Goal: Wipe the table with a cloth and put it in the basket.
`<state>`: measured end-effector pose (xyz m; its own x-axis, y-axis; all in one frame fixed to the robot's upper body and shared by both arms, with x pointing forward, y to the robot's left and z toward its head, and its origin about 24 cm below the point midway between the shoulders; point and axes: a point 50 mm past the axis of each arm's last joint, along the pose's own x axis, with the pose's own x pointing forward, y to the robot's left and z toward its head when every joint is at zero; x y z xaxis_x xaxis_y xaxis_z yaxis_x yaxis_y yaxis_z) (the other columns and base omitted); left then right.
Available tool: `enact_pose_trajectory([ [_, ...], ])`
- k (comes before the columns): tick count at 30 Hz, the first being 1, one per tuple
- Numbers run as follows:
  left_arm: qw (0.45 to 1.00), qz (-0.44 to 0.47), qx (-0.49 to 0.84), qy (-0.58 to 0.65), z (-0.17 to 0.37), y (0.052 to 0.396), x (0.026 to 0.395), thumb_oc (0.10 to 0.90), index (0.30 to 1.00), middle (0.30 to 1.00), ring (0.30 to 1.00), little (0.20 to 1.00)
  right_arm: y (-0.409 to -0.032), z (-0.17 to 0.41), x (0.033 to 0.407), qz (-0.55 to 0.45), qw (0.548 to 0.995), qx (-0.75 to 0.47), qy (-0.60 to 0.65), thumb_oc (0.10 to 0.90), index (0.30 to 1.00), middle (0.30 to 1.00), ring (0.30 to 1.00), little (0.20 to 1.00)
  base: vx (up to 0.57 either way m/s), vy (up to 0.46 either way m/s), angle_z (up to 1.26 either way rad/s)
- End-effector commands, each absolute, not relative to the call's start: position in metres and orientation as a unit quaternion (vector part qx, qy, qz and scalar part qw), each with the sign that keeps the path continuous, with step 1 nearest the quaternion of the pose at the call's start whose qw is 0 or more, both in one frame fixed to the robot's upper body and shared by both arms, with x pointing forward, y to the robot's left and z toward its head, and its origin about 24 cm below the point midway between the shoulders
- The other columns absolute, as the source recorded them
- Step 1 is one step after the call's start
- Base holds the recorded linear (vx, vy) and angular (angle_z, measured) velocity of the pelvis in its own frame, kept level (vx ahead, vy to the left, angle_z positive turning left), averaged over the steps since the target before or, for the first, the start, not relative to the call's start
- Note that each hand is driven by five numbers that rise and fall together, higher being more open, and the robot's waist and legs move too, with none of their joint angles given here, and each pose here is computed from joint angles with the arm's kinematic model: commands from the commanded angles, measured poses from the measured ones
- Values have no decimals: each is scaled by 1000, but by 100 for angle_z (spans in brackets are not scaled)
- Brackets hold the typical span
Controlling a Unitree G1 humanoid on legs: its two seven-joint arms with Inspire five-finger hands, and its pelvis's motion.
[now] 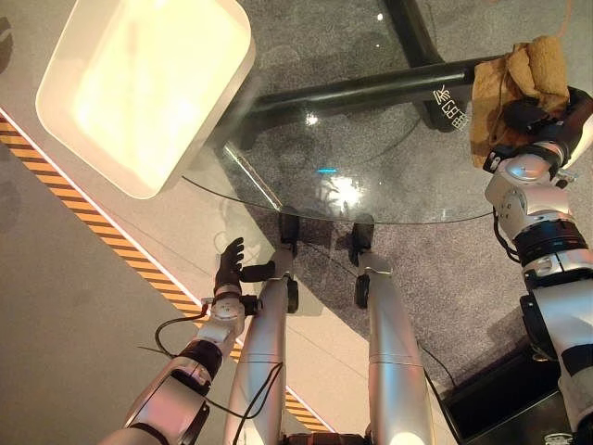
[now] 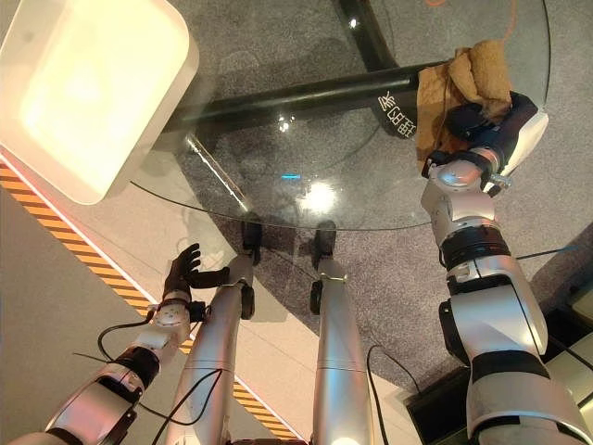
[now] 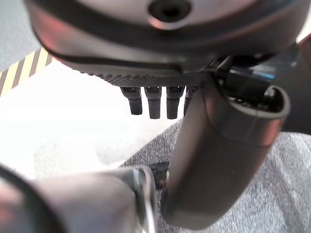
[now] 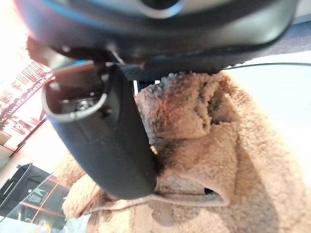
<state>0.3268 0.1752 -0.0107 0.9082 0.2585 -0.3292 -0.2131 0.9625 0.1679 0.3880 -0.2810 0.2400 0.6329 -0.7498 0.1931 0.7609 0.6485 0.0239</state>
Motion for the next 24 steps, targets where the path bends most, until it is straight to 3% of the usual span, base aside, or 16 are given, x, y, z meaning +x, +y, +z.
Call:
enact_pose_trajectory([
  [1,961,145,42,230,-36,173,308,800,900,900,900,900,-241,222,394,-355,927,-46,-109,100,300,300,300,200,-4,54,-8],
  [9,960,157,22,229,-29,171,315,800,900,900,900,900,-204,278,371,-350,895,-21,-275,100,300,300,300,200,-1,68,-7],
  [24,958,158,2,241,-13,171,332,800,900,900,900,900,-165,288,374,-261,925,-40,-274,100,300,300,300,200,19,61,0],
])
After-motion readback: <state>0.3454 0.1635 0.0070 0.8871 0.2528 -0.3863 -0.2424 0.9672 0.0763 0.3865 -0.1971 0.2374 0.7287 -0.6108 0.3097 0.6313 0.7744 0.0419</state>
